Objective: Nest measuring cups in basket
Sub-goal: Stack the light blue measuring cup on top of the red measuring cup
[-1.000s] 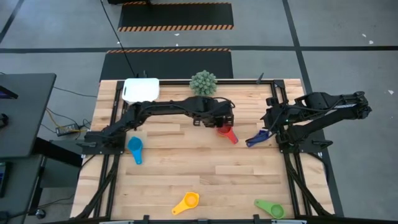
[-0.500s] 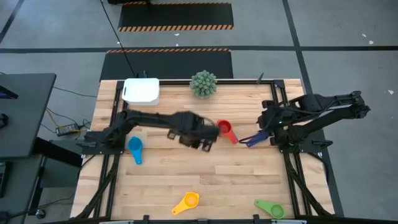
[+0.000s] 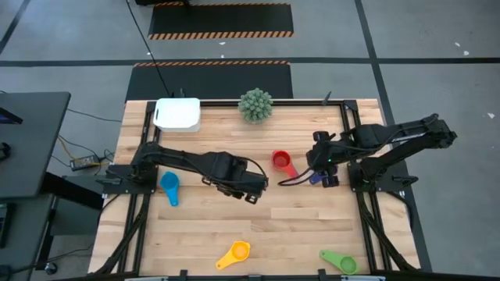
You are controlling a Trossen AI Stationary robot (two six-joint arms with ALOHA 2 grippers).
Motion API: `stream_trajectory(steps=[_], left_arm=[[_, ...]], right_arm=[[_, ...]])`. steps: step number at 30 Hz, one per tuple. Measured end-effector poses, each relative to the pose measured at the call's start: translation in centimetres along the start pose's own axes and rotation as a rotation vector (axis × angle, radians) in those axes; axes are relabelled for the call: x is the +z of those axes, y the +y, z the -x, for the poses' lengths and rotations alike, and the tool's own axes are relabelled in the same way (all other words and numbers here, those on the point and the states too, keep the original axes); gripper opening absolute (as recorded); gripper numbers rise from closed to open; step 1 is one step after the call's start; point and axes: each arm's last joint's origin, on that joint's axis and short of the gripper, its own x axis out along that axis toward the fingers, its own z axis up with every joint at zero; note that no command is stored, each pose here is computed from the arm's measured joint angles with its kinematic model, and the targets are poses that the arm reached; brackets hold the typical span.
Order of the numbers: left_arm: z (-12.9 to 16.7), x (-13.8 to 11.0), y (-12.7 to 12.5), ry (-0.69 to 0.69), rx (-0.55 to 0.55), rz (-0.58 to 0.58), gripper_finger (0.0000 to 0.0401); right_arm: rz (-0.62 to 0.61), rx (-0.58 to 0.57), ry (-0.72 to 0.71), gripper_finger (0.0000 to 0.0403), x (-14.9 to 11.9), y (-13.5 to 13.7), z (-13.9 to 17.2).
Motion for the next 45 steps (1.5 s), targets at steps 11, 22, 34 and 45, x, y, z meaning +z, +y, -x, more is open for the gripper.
stream_trajectory(steps=[11,22,34,45], left_arm=[[4.7,-1.6,2.1,-0.166,-0.09,-0.099,0.0063],[2.0,-3.2,8.0,-0.018,0.087,-0.058,0.0039],[-0.4,-5.7,18.2,0.055,0.24,0.364,0.0039],[-4.5,-6.3,20.5,0.026,0.393,0.3,0.001]], right_arm=[[-0.09,-0.044,-0.062,0.0174,1.7,-2.4,2.8],[-0.081,-0.055,-0.14,0.0174,2.5,-3.1,5.6],[-0.115,-0.091,-0.165,0.0174,2.7,-3.6,6.0],[-0.235,-0.114,-0.166,0.0174,2.6,-4.7,5.9]])
